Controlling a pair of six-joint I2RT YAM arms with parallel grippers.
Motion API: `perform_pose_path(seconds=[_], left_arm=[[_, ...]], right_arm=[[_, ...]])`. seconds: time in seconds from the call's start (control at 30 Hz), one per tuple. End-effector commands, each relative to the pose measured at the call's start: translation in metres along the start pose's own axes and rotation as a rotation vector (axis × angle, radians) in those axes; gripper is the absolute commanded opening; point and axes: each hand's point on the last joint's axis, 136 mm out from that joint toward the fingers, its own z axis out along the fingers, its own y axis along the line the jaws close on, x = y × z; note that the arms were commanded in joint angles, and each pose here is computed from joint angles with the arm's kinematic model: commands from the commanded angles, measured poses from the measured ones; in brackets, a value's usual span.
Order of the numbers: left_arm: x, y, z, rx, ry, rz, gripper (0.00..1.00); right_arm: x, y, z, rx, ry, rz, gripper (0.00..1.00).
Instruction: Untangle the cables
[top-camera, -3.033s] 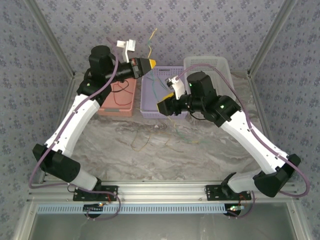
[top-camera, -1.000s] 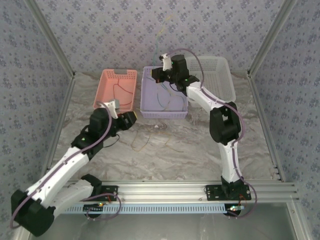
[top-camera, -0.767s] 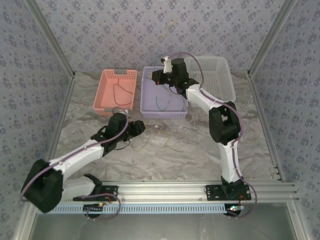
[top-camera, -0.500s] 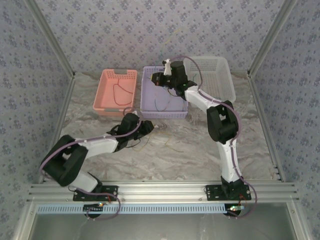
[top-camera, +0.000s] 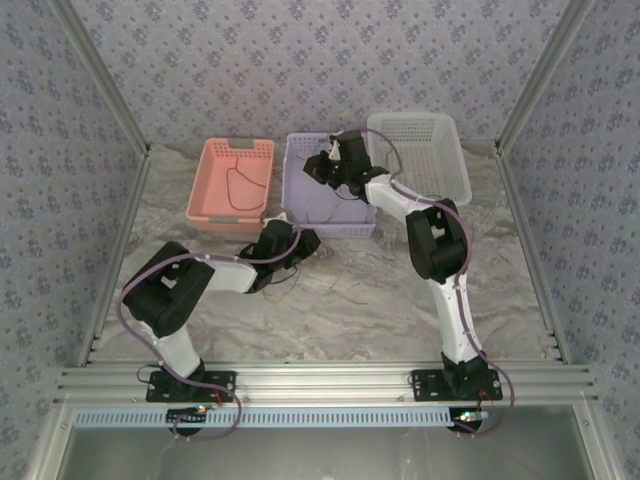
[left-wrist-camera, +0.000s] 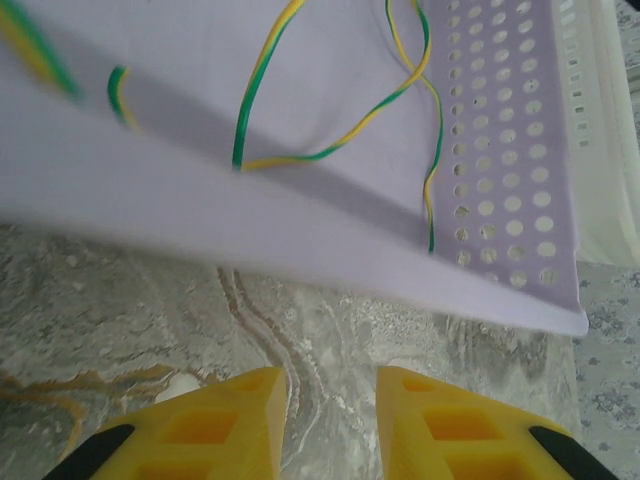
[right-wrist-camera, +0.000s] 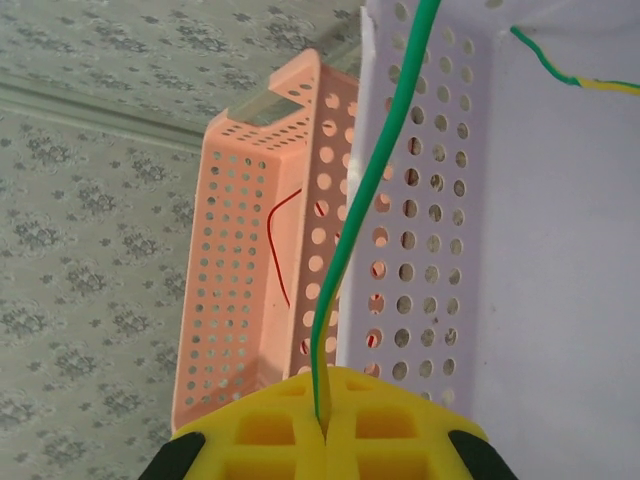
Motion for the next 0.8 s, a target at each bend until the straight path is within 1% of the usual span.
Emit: perform_pose_path(seconds=[0.0,0.23,0.4,0.6,0.77], left_arm=[[-0.007,-0.011,0.008,0.056,-0.020,-0.002,0.28],[-0.005,-0.008,0.015,0.069,-0.003,0.000,0.27],[-0.005,-0.008,0.020,0.068,0.002,0.004,0.26],[-0.006,-0.009,0.026,0.072,0.005,-0.002,0.26],[-0.007,-0.009,0.027,0.070,0.002,-0.001,0.26]], right_arm=[[0.022,-0.017,0.013,0.048,0.100,0.161,0.00],[0.038,-0.020,0.019,0.102,0.151,0.276,0.00],[0.042,-0.020,0.022,0.106,0.156,0.322,0.00],[0.050,-0.022,0.026,0.119,0.157,0.459,0.00],[0.057,-0.016,0.029,0.127,0.142,0.494,0.00]])
